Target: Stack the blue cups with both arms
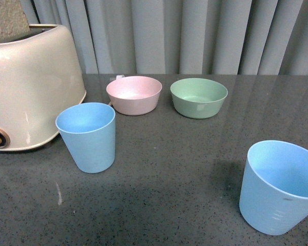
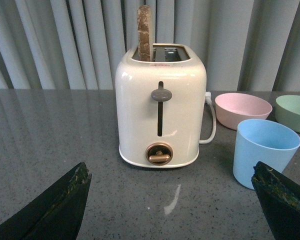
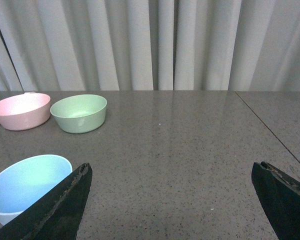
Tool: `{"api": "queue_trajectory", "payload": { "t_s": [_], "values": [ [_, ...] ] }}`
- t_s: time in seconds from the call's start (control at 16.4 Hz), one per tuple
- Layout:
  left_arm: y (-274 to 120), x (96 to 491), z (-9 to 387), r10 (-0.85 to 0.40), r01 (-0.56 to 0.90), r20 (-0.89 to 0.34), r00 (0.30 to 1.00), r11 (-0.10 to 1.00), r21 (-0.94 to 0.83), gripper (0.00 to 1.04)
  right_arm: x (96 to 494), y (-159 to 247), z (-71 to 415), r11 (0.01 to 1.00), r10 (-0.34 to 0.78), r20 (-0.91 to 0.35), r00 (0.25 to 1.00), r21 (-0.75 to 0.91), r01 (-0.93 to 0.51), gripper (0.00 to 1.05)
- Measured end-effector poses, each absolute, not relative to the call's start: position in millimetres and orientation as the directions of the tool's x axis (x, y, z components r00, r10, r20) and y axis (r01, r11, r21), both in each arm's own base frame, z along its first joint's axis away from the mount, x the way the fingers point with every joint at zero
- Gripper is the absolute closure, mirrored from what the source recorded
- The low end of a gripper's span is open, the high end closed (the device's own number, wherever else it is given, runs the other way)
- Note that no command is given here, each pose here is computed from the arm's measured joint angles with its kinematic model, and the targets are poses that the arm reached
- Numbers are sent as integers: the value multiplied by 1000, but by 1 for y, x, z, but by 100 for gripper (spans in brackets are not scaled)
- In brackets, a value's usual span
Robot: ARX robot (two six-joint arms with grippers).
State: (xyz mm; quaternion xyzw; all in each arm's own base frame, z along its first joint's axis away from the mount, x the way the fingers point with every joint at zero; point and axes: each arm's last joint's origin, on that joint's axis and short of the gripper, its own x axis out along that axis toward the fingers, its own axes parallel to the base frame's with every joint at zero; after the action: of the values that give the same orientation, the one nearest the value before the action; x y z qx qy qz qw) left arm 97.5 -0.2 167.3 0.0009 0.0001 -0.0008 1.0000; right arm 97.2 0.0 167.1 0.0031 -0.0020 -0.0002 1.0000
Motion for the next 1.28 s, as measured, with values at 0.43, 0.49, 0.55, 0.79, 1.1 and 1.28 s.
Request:
{"api": "queue_trajectory", "payload": {
  "t_s": [0.43, 0.49, 0.55, 0.79, 1.1, 1.28],
  "values": [
    [0, 97, 167, -2, 2, 0, 1000, 1000, 2, 7, 97, 0, 167, 1000, 0, 4, 1000, 6, 0, 7],
    [0, 97, 167, -2, 2, 0, 1000, 1000, 2, 7, 97, 0, 167, 1000, 0, 4, 1000, 6, 0, 7],
    [0, 97, 167, -2, 2, 0, 1000, 1000, 2, 7, 97, 0, 167, 1000, 0, 4, 1000, 6, 0, 7],
    [0, 97, 167, -2, 2, 0, 1000, 1000, 2, 7, 97, 0, 167, 1000, 0, 4, 1000, 6, 0, 7],
    [0, 97, 167, -2, 2, 0, 1000, 1000, 2, 7, 97, 0, 167, 1000, 0, 4, 1000, 6, 0, 7],
    [0, 97, 167, -2, 2, 0, 1000, 1000, 2, 7, 97, 0, 167, 1000, 0, 4, 1000, 6, 0, 7]
  ]
}}
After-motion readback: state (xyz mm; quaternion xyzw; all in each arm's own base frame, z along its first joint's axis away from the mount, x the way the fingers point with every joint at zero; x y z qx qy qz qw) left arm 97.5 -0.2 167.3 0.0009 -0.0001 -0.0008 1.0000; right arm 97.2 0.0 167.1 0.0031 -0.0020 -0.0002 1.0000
